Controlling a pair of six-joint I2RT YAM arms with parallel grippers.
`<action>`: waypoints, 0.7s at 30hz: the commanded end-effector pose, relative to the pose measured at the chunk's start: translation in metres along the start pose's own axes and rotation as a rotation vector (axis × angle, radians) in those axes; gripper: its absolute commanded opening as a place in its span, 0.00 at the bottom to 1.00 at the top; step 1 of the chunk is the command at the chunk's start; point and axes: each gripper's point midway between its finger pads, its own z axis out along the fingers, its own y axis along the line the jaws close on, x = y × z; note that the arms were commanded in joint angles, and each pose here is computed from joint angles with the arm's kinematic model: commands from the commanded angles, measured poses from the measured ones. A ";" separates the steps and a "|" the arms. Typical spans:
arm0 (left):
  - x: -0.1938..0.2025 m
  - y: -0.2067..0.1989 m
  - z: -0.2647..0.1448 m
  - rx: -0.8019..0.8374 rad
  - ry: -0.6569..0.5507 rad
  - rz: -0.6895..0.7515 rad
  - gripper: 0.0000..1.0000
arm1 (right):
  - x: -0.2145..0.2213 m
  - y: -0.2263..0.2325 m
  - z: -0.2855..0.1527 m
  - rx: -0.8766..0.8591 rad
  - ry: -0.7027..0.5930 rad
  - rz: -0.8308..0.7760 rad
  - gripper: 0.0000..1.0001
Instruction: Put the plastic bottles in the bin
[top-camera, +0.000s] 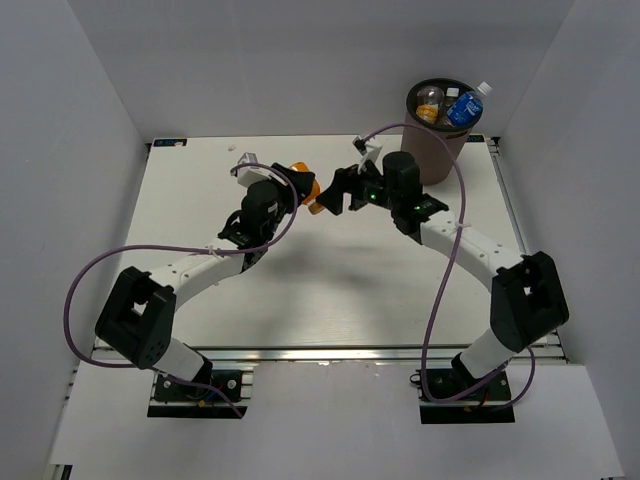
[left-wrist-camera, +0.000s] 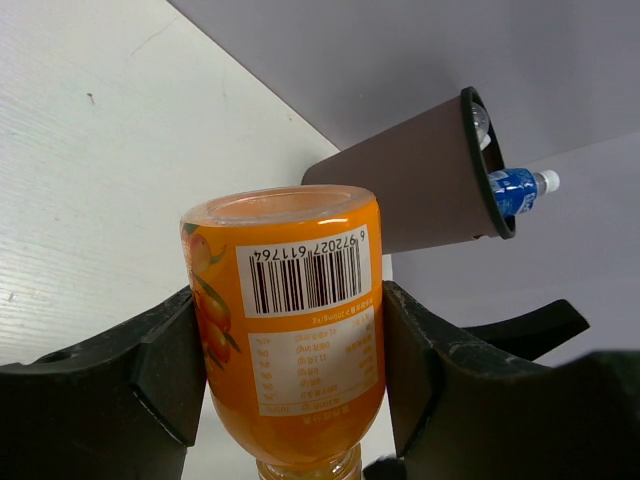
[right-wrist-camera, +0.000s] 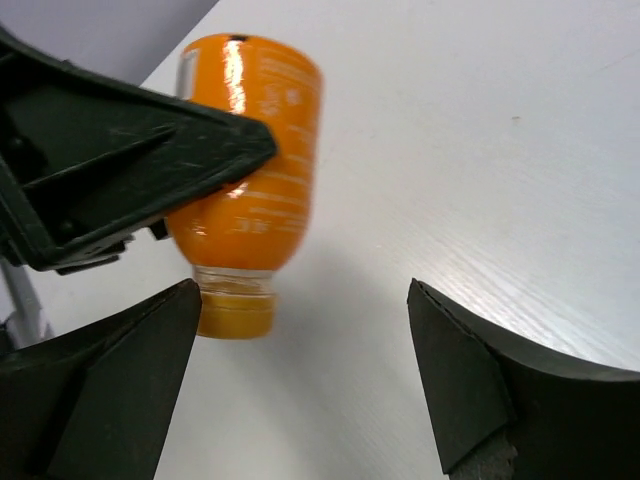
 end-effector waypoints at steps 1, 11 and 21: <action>-0.026 -0.034 -0.011 0.070 -0.056 -0.026 0.32 | -0.069 -0.005 -0.032 0.067 -0.133 -0.147 0.89; -0.020 -0.050 -0.009 0.138 -0.015 -0.039 0.32 | -0.048 0.009 -0.027 -0.080 -0.034 -0.152 0.89; -0.010 -0.057 -0.009 0.160 -0.003 -0.047 0.33 | -0.035 0.015 -0.008 -0.161 0.024 -0.110 0.86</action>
